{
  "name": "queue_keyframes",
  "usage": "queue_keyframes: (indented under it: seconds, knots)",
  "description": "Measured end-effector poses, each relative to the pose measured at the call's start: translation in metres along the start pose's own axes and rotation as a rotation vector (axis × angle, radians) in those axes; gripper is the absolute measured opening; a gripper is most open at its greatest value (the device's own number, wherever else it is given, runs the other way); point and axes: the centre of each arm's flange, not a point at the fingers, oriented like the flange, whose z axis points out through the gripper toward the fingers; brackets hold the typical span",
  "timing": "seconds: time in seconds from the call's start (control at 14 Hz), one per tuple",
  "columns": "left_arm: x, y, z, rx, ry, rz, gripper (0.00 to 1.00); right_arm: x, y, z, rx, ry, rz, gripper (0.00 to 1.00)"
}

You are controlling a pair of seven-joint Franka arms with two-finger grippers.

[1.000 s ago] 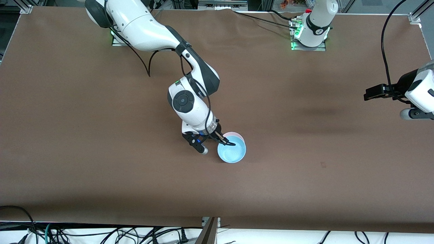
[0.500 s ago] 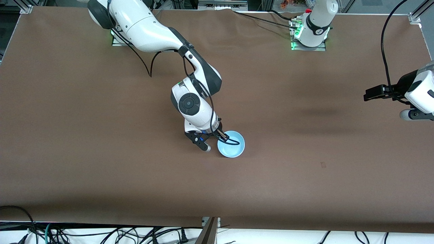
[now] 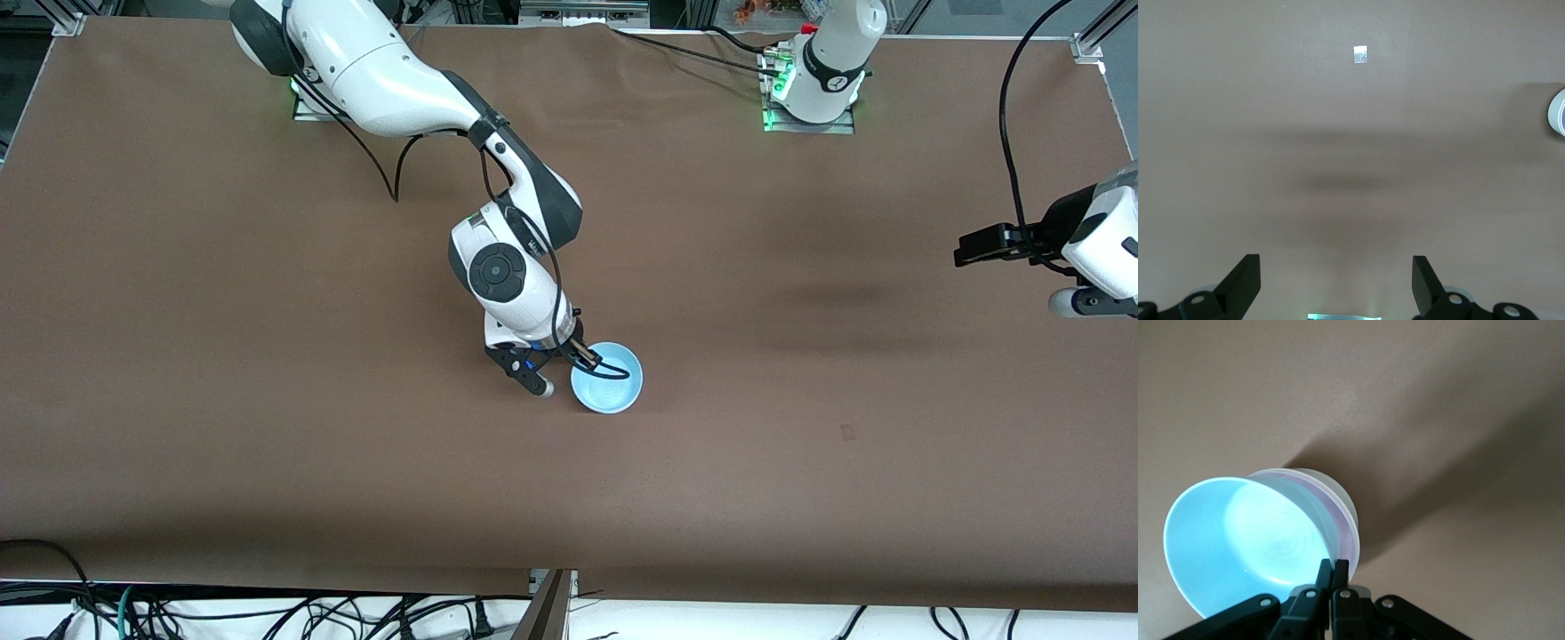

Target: Stack pink and blue bowls on white bowl

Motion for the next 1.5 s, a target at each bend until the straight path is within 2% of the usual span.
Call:
queue_keyframes:
  seconds: [0.71,0.86,1.07,1.29,1.5]
  knots:
    - [0.000,0.001,0.000,-0.011,-0.001,0.000,1.00,0.001,0.003,0.011,-0.002,0.002,0.000,0.02]
    - [0.000,0.001,0.000,-0.014,-0.002,0.000,1.00,0.002,0.003,0.013,-0.001,0.002,0.001,0.05]
    - [0.000,0.001,0.000,-0.014,-0.002,0.000,1.00,0.004,0.002,0.011,0.008,0.006,0.002,0.31]
    - [0.000,0.000,0.000,-0.014,-0.002,0.000,1.00,0.009,-0.001,0.003,0.015,0.010,0.005,0.63]
    - [0.000,0.000,0.000,-0.014,-0.001,-0.001,1.00,0.033,-0.006,-0.036,0.032,0.027,-0.005,0.93]
